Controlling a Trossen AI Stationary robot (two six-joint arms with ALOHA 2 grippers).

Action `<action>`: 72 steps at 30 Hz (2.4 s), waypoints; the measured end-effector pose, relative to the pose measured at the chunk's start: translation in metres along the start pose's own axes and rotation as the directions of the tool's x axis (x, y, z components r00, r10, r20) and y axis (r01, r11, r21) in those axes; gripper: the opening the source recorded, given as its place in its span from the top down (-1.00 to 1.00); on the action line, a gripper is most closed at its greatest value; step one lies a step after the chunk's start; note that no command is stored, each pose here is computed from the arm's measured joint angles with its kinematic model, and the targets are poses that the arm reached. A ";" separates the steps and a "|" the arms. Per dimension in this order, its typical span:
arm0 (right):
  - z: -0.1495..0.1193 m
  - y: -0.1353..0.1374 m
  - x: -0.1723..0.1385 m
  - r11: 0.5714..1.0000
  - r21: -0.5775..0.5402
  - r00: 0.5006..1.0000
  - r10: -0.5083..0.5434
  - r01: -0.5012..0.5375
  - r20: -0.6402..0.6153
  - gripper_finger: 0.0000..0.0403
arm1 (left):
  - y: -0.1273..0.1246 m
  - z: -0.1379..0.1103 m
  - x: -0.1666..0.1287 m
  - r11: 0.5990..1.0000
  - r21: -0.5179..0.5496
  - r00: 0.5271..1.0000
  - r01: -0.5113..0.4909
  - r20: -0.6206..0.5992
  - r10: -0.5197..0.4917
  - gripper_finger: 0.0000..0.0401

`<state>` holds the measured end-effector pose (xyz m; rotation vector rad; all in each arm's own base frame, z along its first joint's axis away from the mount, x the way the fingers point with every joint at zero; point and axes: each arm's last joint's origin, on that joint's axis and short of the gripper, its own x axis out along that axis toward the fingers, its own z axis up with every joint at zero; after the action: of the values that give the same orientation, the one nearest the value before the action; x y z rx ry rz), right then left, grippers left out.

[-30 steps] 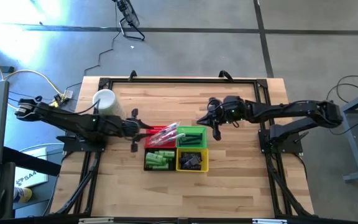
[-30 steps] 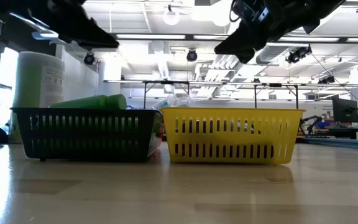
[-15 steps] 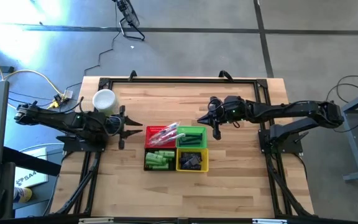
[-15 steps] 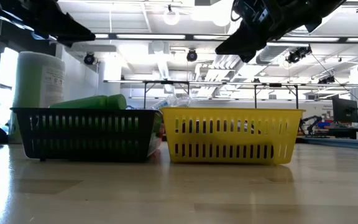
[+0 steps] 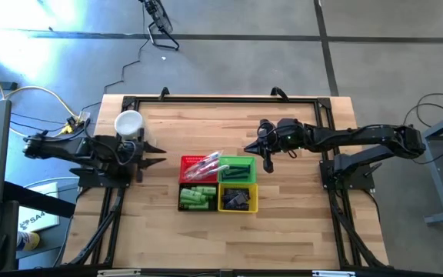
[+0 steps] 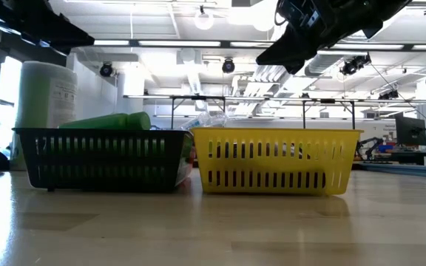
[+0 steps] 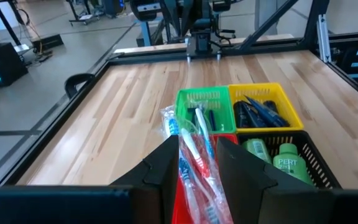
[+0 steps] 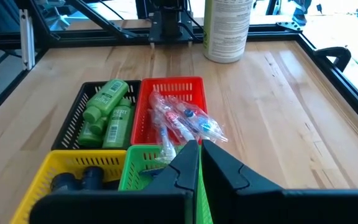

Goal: Pick & Place Travel size toiletries
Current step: Return to Home Position

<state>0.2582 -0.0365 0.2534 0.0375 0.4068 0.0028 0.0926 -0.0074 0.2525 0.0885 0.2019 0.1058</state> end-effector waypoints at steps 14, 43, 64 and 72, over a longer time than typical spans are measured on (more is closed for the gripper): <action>0.000 0.000 0.000 1.000 -0.003 1.000 0.000 0.000 0.000 0.94 | 0.006 -0.008 -0.022 1.000 -0.022 1.000 0.000 0.024 0.001 0.48; 0.002 0.000 0.000 1.000 -0.006 1.000 0.000 0.000 0.016 0.94 | -0.005 -0.039 -0.011 0.980 0.026 0.972 0.195 0.131 -0.197 0.48; 0.002 0.000 0.000 1.000 -0.004 1.000 0.000 0.000 0.022 0.94 | -0.012 -0.075 0.016 0.991 0.012 0.969 0.135 0.206 -0.135 0.48; 0.002 0.000 0.000 1.000 -0.003 1.000 0.000 0.001 0.019 0.94 | -0.012 -0.076 0.016 0.991 0.024 0.970 0.134 0.203 -0.136 0.48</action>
<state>0.2590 -0.0367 0.2551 0.0345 0.3878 0.0026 0.0943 -0.0120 0.1742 0.0948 0.0030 -0.0403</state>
